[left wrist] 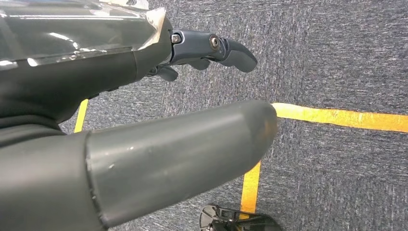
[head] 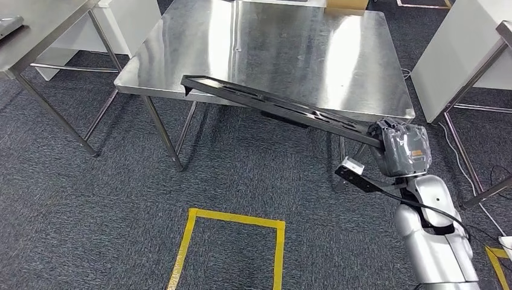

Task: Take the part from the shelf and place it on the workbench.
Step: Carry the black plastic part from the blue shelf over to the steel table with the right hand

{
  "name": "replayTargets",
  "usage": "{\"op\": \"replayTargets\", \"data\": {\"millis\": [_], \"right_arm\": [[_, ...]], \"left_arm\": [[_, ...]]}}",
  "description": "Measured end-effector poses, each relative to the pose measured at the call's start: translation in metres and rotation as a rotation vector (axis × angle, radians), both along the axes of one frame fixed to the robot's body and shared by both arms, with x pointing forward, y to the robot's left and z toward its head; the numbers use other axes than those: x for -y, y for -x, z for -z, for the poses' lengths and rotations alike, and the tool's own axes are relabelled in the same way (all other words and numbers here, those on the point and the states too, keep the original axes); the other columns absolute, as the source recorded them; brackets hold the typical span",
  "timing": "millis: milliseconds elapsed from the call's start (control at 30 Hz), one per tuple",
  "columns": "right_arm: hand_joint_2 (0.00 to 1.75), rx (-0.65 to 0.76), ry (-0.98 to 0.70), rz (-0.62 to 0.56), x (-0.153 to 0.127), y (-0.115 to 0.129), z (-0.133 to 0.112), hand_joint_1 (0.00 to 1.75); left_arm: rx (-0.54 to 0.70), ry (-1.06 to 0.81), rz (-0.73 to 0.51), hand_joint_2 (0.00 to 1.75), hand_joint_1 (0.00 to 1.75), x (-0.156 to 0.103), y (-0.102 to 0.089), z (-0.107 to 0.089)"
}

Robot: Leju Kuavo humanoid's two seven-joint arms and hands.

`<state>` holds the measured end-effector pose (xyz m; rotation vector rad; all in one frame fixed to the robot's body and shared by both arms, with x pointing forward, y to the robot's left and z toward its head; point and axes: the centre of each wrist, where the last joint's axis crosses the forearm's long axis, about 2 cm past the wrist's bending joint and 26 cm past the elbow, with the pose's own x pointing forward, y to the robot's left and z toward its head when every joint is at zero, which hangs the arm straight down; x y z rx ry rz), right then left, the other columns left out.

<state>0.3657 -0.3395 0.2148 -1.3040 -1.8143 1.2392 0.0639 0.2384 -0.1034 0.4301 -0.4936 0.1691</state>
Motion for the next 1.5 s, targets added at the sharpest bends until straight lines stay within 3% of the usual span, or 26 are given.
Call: {"op": "replayTargets", "data": {"millis": [300,733,1500], "right_arm": [[1.75,-0.032,-0.001,0.045,0.014,-0.030,-0.009,1.75],[1.75,-0.073,0.007,0.068,0.033,-0.026,0.001,1.75],[1.75,-0.080,0.003,0.074,0.033,-0.026,0.002,1.75]], "left_arm": [[0.008,-0.002,0.003,0.00,0.00,0.000,0.000,0.000],[0.028,0.014,0.013,0.00,0.00,0.000,-0.002,0.000],[0.021,0.006,0.009,0.00,0.00,-0.003,-0.002,0.000]]}}
